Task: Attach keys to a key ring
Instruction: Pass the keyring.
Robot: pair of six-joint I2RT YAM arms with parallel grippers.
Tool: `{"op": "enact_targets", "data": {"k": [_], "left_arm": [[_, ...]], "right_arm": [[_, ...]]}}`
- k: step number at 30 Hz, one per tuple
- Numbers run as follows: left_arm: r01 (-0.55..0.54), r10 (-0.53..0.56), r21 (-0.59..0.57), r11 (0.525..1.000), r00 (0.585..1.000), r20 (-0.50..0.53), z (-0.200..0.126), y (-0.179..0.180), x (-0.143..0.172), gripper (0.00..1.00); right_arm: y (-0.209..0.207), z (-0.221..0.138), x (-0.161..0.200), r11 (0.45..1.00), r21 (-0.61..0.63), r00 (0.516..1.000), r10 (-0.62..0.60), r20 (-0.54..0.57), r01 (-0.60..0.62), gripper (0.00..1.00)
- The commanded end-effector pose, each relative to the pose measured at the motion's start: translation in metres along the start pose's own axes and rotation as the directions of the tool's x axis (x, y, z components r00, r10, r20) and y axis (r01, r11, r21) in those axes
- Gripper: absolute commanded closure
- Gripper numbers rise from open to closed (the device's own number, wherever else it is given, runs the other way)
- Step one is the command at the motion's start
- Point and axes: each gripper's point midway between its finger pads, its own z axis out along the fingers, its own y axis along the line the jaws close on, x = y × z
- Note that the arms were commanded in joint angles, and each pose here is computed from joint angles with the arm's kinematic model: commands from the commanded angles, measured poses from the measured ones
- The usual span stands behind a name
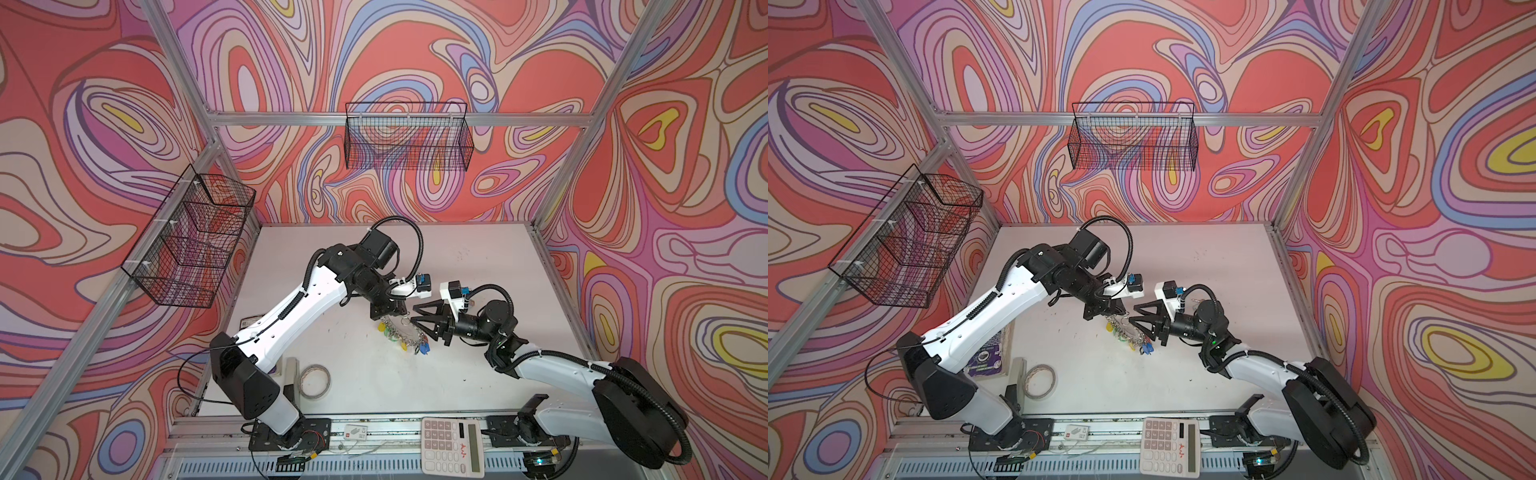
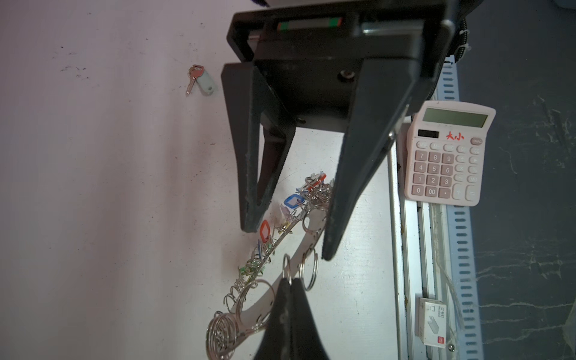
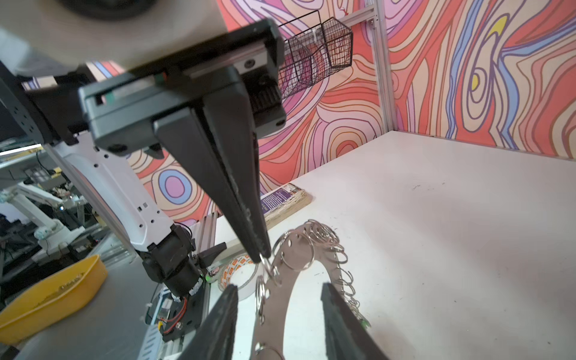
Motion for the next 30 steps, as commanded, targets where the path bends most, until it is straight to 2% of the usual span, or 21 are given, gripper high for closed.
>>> {"op": "enact_targets", "data": {"k": [1,8,16,30], "left_arm": [[-0.074,0.074,0.047,0.996,0.997,0.01,-0.006,-0.01,-0.006,1.0],[-0.101,0.101,0.087,0.991,0.995,0.005,-0.006,-0.013,-0.007,1.0],[-0.107,0.106,0.092,0.99,0.994,0.014,-0.005,-0.013,-0.009,1.0],[-0.1,0.099,0.104,0.99,0.995,0.007,-0.001,-0.014,-0.009,1.0]], "right_arm": [[0.007,0.005,-0.001,0.998,-0.058,1.0,-0.016,-0.017,0.015,0.65],[0.005,0.01,-0.003,0.998,-0.066,0.999,-0.024,-0.022,0.023,0.82],[0.002,0.013,0.0,0.997,-0.074,0.999,-0.016,-0.037,0.014,0.93],[0.009,0.016,-0.005,0.994,-0.105,0.999,-0.022,-0.033,0.018,0.88]]}}
